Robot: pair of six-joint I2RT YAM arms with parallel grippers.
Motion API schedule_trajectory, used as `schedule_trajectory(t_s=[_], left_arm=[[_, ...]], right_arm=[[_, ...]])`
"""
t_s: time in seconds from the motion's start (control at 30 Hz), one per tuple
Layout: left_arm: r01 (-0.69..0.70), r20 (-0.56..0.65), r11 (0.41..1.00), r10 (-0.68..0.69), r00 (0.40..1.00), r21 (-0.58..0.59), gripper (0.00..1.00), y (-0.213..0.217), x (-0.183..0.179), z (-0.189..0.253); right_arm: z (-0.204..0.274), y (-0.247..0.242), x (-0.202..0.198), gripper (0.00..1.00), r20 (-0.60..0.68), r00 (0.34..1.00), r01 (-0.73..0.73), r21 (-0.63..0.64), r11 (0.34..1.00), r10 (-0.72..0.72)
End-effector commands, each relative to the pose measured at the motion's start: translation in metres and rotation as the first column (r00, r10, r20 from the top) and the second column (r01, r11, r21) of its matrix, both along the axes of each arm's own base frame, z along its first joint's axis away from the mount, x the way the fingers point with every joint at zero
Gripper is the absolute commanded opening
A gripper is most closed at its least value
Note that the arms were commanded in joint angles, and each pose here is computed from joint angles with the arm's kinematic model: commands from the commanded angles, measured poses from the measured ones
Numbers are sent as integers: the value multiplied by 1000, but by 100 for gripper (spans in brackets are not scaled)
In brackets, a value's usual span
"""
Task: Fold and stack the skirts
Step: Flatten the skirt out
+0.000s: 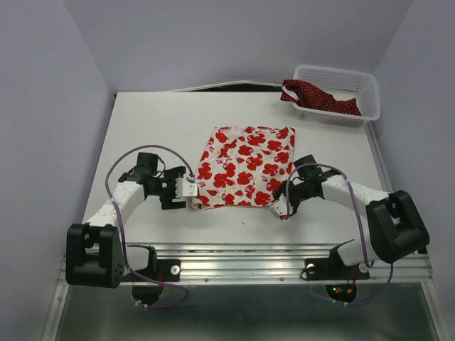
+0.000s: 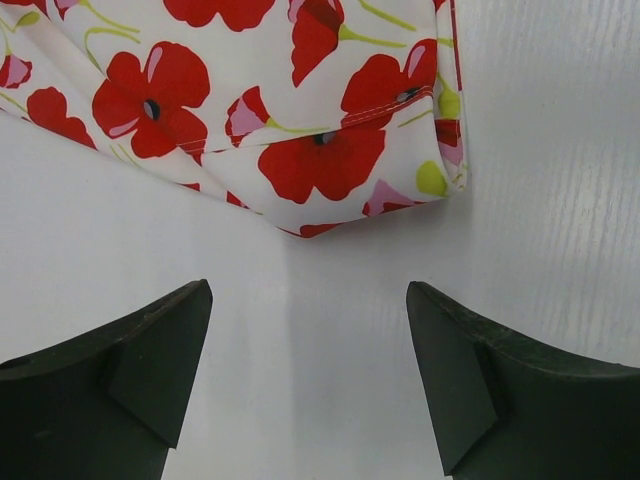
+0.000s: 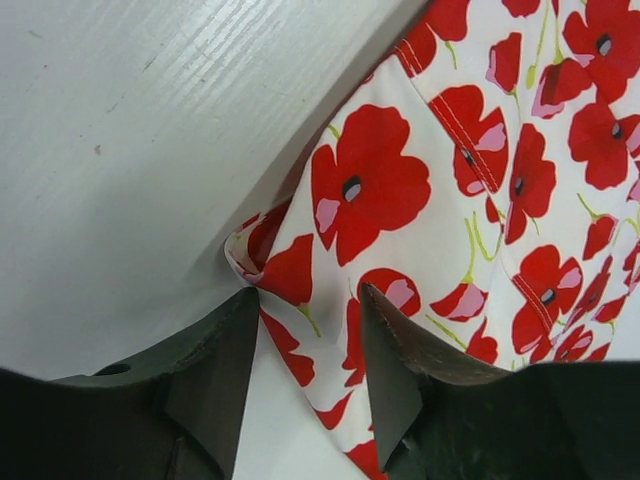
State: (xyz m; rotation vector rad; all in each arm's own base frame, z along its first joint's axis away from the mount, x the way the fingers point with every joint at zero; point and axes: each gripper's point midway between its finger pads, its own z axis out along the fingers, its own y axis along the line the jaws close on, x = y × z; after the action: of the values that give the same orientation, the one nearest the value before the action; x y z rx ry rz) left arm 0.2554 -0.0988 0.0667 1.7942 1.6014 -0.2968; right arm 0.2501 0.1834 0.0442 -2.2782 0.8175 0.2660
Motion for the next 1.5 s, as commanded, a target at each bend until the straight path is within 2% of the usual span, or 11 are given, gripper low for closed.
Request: schedule_trajectory(t_s=[0.0, 0.1, 0.23, 0.37, 0.5, 0.63, 0.93, 1.1, 1.3, 1.37, 1.47], left_arm=[[-10, 23, 1000, 10, 1000, 7, 94, 0, 14, 9], [-28, 77, 999, 27, 997, 17, 99, 2, 26, 11], [73, 142, 996, -78, 987, 42, 98, 0, 16, 8], [230, 299, 964, -261, 918, 136, 98, -2, 2, 7], [286, 311, 945, -323, 894, 158, 95, -4, -12, -4], [289, 271, 948, -316, 909, 137, 89, -8, -13, -12], [282, 263, 958, -284, 922, 44, 94, -26, -11, -10], [298, 233, 954, -289, 929, -6, 97, -42, -14, -5], [355, 229, 933, -357, 905, 53, 94, -46, -21, -16], [363, 235, 930, -366, 901, 54, 91, -49, -22, -16], [364, 240, 930, -363, 900, 41, 85, -54, -19, -13]], right_arm=[[3, 7, 4, 46, 115, 980, -164, -13, 986, 165], [1, 14, -2, 2, 90, 980, -180, 18, 984, 178], [6, 21, -4, 1, 83, 988, -138, 67, 988, 133], [31, 23, 12, 1, -16, 998, 63, 115, 991, -61], [74, 33, 39, 1, -96, 966, 254, 201, 946, -239], [113, 41, 67, 1, -229, 878, 474, 283, 834, -421], [174, 39, 107, 1, -353, 711, 702, 406, 585, -608], [220, 35, 135, 1, -466, 584, 797, 485, 361, -664], [272, 13, 168, 1, -540, 439, 824, 561, 82, -719], [276, 6, 171, 1, -552, 401, 828, 561, 30, -731], [271, 4, 169, 1, -553, 389, 832, 554, 23, -736]])
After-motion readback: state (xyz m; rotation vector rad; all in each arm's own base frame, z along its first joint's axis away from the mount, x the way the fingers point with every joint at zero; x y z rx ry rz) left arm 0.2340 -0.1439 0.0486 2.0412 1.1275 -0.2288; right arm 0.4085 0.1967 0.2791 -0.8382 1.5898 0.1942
